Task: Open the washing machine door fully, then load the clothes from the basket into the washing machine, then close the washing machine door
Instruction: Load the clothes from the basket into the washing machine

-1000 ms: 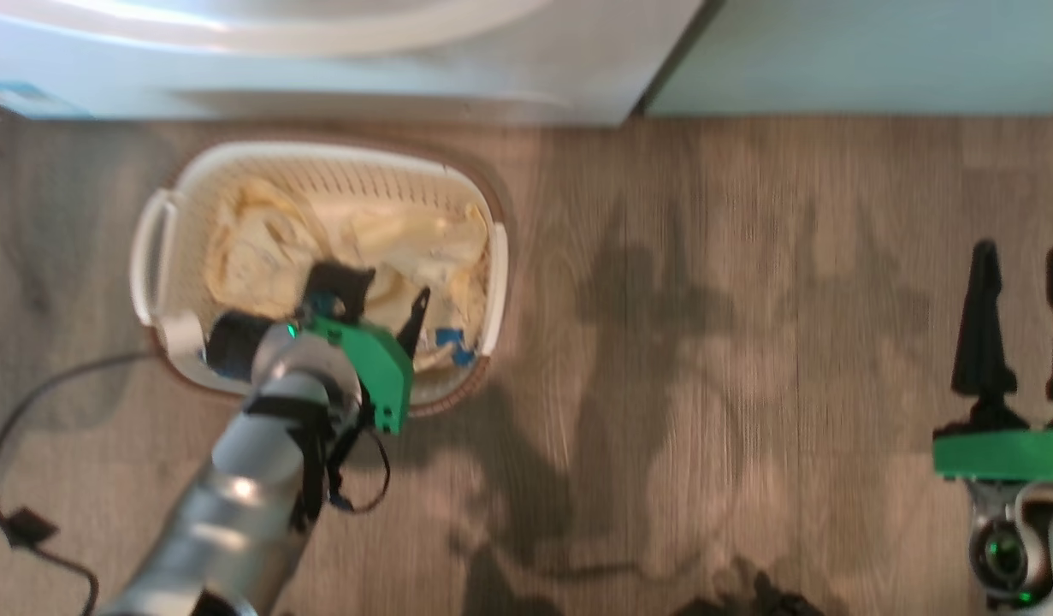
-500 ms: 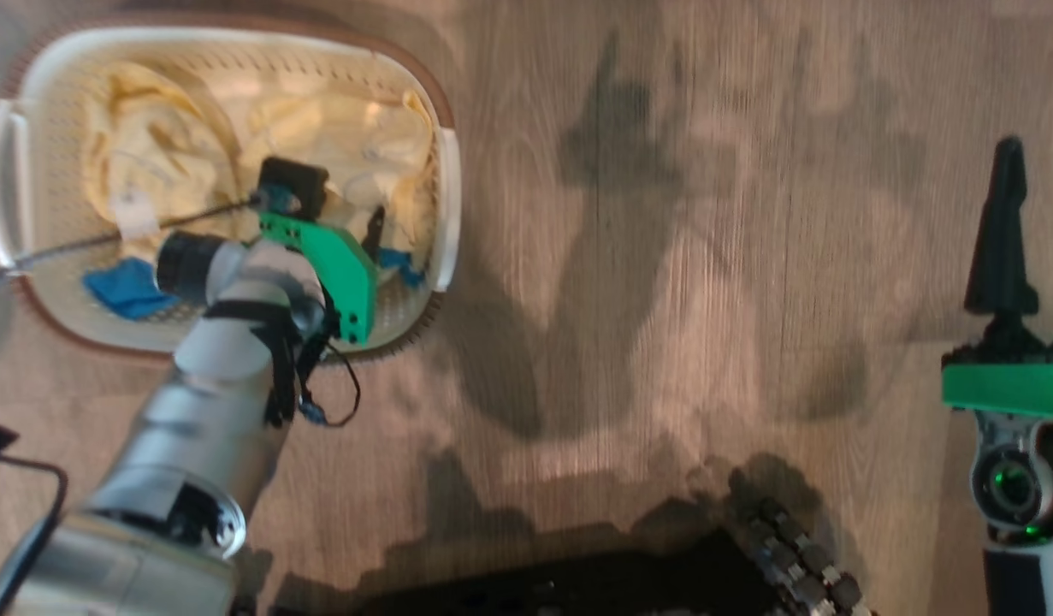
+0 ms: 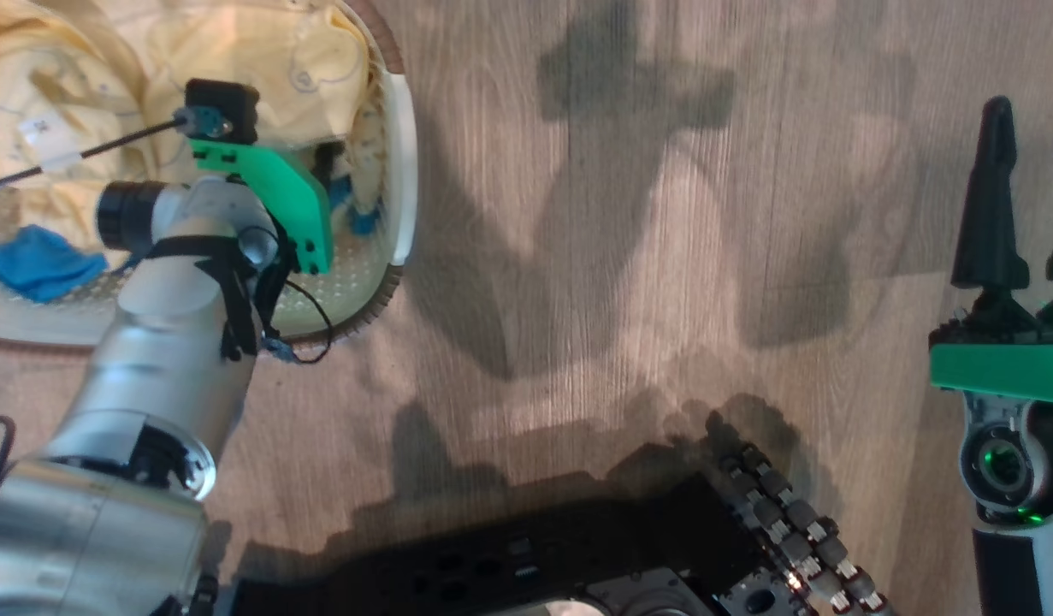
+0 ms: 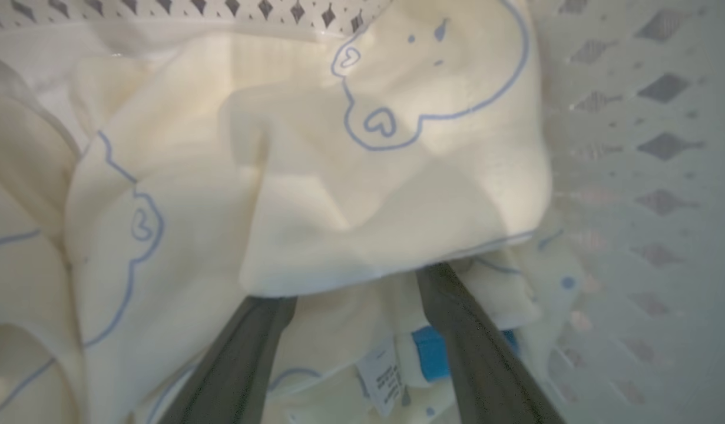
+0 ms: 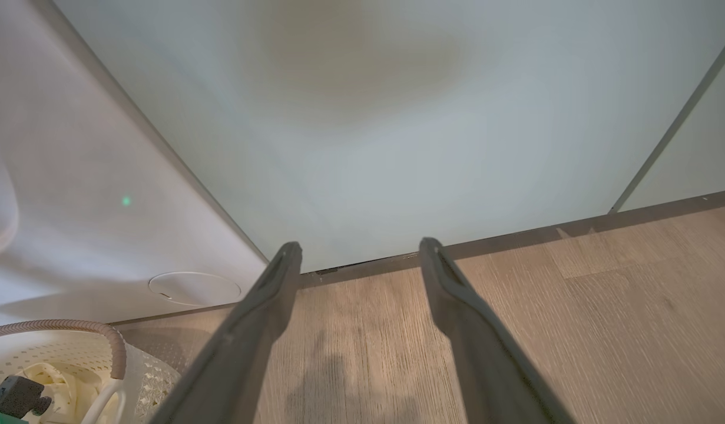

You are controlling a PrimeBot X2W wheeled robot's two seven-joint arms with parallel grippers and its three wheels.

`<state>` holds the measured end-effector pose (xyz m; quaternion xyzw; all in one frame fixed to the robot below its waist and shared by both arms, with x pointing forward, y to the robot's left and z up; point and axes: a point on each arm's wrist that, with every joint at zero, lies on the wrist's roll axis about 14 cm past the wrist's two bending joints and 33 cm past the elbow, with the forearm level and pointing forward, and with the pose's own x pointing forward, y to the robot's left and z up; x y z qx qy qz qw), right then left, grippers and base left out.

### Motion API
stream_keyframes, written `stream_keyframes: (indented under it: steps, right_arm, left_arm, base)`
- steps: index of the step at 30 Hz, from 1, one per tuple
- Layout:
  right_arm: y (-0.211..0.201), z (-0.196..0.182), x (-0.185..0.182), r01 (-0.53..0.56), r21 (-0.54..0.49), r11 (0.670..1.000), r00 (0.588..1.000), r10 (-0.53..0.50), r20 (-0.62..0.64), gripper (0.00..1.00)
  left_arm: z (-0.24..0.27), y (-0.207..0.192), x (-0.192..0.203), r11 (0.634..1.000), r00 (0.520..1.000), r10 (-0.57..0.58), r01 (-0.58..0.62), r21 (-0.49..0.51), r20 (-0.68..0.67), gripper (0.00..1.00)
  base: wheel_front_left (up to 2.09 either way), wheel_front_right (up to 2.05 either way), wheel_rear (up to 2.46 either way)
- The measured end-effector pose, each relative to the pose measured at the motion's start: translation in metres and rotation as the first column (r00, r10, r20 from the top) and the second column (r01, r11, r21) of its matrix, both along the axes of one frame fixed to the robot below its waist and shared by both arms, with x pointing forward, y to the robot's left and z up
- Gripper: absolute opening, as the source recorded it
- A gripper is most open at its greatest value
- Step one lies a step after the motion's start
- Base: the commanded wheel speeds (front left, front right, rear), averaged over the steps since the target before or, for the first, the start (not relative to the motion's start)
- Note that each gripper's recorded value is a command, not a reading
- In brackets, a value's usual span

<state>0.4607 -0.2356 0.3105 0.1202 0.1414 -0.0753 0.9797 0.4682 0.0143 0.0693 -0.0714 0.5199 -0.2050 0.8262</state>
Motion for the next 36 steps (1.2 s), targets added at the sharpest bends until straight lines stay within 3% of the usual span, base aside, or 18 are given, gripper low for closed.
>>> stream_keyframes:
  steps: [13,14,15,16,36]
  right_arm:
    - [-0.005,-0.018,-0.006,0.012,-0.004,1.0,0.999,-0.012,-0.045,1.0]
    - [-0.006,-0.018,-0.006,0.013,-0.005,1.0,0.999,-0.013,-0.046,1.0]
    - [-0.006,-0.018,-0.006,0.013,-0.005,1.0,0.999,-0.013,-0.046,1.0]
    - [-0.006,-0.018,-0.006,0.013,-0.005,1.0,0.999,-0.013,-0.046,1.0]
    - [-0.004,0.003,0.012,0.015,0.018,1.0,0.999,-0.016,0.041,1.0]
  left_arm:
    - [-0.036,-0.003,-0.001,0.999,0.999,-0.02,0.022,0.042,-0.047,1.0]
    - [-0.036,-0.003,-0.001,0.999,0.999,-0.02,0.022,0.043,-0.049,0.77]
    - [-0.037,-0.002,-0.001,0.999,0.999,-0.018,0.02,0.048,-0.049,0.29]
    - [-0.037,-0.001,-0.001,0.998,0.999,-0.017,0.02,0.052,-0.048,0.0]
    - [-0.006,0.022,0.022,0.995,0.996,-0.041,0.033,0.095,0.081,0.0]
  base:
    - [0.0,0.0,0.0]
    - [0.0,0.0,0.0]
    - [0.0,0.0,0.0]
    - [0.0,0.0,0.0]
    - [0.0,0.0,0.0]
